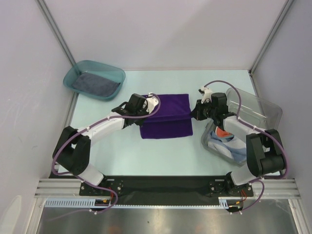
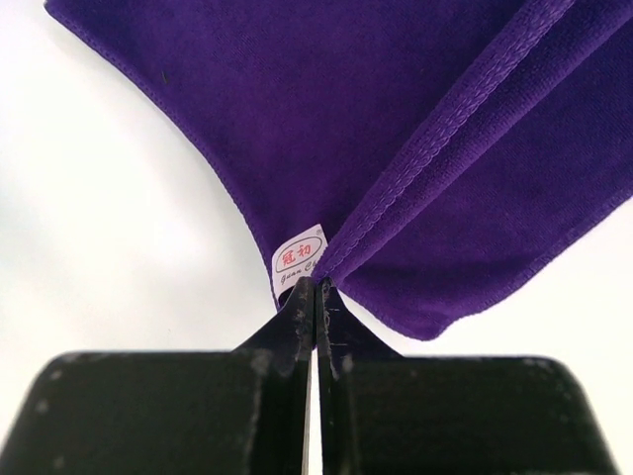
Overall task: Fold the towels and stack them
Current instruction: Fold the towel
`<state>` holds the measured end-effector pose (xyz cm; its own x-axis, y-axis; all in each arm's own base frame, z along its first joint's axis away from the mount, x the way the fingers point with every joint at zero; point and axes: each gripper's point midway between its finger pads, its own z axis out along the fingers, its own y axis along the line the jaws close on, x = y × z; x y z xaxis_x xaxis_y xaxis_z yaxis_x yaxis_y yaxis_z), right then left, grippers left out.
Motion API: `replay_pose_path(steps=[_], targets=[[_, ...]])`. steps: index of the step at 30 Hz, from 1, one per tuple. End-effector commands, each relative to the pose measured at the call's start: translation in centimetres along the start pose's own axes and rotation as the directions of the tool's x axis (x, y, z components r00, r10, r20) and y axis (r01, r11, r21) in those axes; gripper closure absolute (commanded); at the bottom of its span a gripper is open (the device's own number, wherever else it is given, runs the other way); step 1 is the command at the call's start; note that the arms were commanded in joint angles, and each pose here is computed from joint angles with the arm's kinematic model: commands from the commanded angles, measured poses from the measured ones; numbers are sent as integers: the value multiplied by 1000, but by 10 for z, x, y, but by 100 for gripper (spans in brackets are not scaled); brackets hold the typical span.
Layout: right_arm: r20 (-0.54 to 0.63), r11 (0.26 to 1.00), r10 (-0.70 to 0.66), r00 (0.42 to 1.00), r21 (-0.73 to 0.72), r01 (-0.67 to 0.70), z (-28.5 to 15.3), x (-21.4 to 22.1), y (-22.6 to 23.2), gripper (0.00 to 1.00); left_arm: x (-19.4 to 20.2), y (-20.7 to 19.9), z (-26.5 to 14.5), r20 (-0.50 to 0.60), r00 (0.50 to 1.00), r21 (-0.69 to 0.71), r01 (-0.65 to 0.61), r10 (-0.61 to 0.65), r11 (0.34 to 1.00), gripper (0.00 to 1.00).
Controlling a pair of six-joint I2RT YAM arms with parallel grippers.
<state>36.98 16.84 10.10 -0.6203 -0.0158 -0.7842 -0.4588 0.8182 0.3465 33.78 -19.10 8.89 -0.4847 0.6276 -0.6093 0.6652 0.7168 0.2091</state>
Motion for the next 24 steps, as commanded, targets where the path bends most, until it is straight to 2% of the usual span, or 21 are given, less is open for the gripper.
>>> replay_pose_path(steps=[1, 5, 10, 20, 24], targets=[[30, 999, -42, 999, 3, 42, -10, -16, 5, 100, -4, -3, -14, 12, 1000, 11, 16, -16, 1000, 100], [-13, 999, -39, 999, 16, 39, -13, -5, 3, 100, -2, -7, -21, 5, 1000, 31, 19, -19, 999, 100], [21, 999, -51, 998, 18, 51, -18, -10, 7, 100, -14, -14, -32, 77, 995, 60, 55, -59, 997, 100], [-95, 999, -23, 995, 42, 27, -18, 14, 0, 100, 23, -39, -11, -70, 997, 102, 45, -38, 994, 100], [-154, 999, -15, 988, 40, 21, -14, 27, -1, 96, 34, -46, -6, -120, 992, 123, 57, -42, 991, 100]])
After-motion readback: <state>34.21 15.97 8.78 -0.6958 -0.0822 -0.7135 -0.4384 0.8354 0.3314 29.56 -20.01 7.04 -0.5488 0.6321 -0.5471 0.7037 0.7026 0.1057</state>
